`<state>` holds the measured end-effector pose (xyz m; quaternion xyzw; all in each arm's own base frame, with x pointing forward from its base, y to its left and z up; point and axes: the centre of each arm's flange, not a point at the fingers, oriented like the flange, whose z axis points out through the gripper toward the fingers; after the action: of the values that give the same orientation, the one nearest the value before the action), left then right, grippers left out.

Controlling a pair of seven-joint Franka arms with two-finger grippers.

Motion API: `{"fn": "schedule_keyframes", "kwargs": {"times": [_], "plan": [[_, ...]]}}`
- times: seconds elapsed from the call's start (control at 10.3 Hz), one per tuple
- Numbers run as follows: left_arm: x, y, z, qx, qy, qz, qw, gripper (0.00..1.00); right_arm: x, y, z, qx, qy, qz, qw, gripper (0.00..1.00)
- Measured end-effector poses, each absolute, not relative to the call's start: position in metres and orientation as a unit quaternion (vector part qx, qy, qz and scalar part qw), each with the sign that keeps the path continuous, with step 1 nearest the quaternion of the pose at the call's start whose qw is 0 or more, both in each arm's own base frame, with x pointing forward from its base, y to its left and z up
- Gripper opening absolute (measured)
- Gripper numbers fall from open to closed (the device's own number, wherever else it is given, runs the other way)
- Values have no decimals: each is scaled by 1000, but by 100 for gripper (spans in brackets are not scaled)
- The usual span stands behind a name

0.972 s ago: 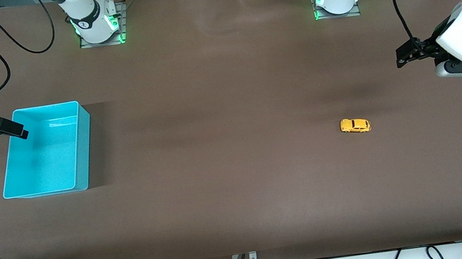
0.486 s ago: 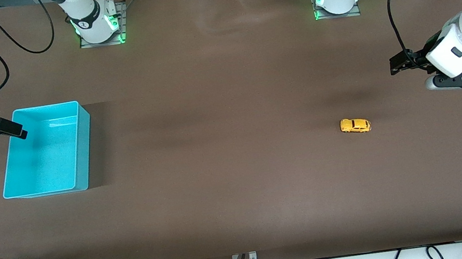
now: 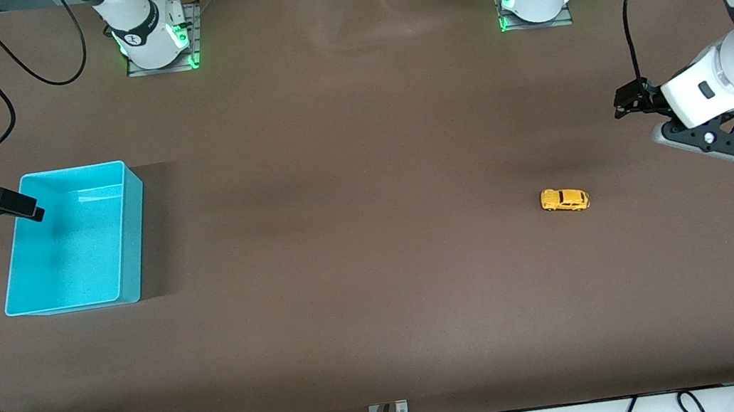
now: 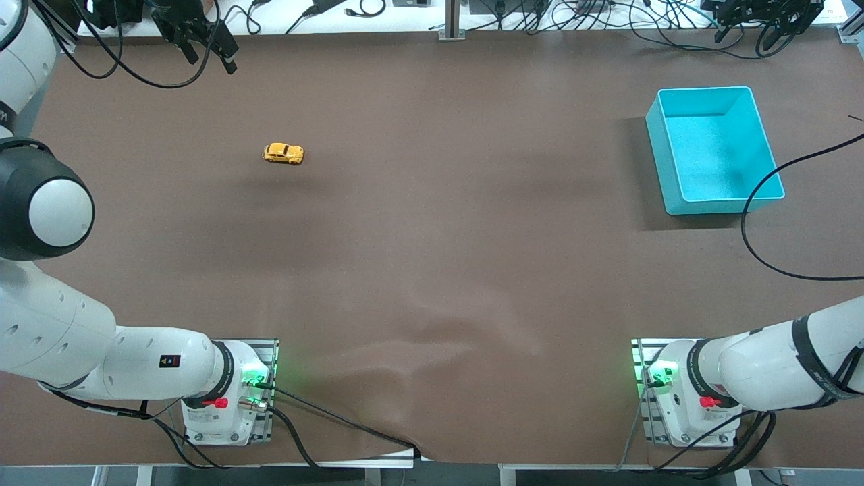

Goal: Wind up and store yellow beetle car
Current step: 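Move the left gripper down over the yellow beetle car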

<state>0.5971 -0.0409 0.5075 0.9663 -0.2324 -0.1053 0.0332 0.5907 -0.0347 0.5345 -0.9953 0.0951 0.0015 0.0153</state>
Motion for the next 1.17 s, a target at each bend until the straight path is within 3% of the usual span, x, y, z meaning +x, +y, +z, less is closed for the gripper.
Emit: {"fn": "schedule_keyframes", "kwargs": {"times": [0.58, 0.97, 1.17], "plan": [[640, -44, 375, 873, -472, -101, 70, 100, 591, -35, 534, -995, 95, 2, 15, 100], [624, -51, 281, 802, -591, -56, 61, 100, 591, -35, 534, -995, 95, 2, 15, 100], [612, -67, 257, 764, -643, -51, 23, 100, 591, -35, 534, -995, 95, 2, 15, 100]]}}
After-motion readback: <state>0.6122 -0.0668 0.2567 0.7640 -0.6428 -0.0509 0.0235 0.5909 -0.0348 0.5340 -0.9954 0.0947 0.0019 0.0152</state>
